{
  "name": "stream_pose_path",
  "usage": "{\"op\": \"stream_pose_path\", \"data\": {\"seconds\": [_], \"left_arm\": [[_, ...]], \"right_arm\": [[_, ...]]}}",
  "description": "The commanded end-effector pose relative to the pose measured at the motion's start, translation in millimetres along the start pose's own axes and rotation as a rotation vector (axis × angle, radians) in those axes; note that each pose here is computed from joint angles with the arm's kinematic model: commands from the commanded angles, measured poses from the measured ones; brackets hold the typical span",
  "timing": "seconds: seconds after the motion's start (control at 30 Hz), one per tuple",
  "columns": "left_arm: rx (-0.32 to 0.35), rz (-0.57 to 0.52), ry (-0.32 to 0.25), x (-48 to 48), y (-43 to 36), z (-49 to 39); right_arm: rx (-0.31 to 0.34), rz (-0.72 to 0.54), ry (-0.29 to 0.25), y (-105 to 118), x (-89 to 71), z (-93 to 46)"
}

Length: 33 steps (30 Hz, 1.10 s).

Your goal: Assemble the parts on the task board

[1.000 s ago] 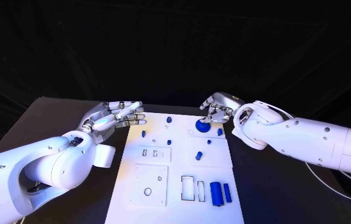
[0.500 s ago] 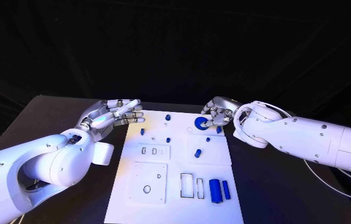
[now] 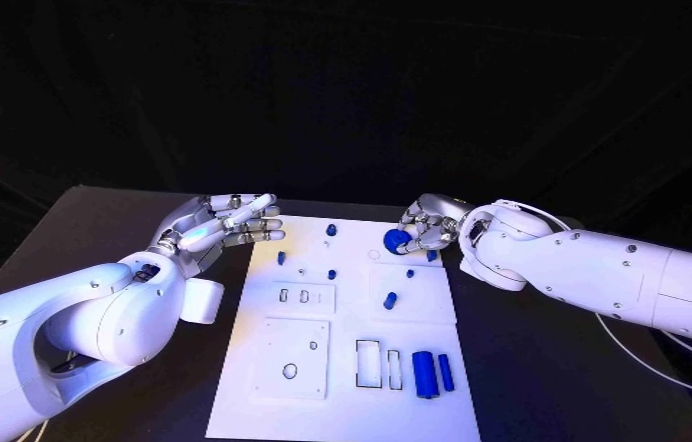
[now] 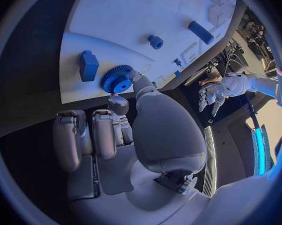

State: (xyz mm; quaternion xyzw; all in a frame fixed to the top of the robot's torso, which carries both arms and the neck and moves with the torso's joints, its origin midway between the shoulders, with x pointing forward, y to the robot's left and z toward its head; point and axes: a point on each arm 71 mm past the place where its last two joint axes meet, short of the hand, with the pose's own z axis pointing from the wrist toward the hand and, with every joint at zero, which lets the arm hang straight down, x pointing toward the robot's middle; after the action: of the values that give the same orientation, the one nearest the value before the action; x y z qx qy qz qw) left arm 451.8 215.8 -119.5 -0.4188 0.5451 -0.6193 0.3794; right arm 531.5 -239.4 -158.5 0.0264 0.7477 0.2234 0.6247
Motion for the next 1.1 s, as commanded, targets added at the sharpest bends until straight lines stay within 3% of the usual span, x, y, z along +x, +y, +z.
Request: {"op": "stream_pose_path", "data": {"seconds": [0.03,0.7,1.1], "left_arm": [[0.004,-0.009,0.021,2.3,-0.9,0.5],[0.0,-0.011,0.027,2.4,-0.5,0.8],[-0.003,-0.011,0.029,2.3,-0.3,0.7]], "right_arm": [[0.007,-0.015,0.016,-1,1.7,0.9],[-0.013,-0.072,-0.006,3,6.9,3.0],[-0.064,-0.121,-0.108,13,3.8,-0.1]]}}
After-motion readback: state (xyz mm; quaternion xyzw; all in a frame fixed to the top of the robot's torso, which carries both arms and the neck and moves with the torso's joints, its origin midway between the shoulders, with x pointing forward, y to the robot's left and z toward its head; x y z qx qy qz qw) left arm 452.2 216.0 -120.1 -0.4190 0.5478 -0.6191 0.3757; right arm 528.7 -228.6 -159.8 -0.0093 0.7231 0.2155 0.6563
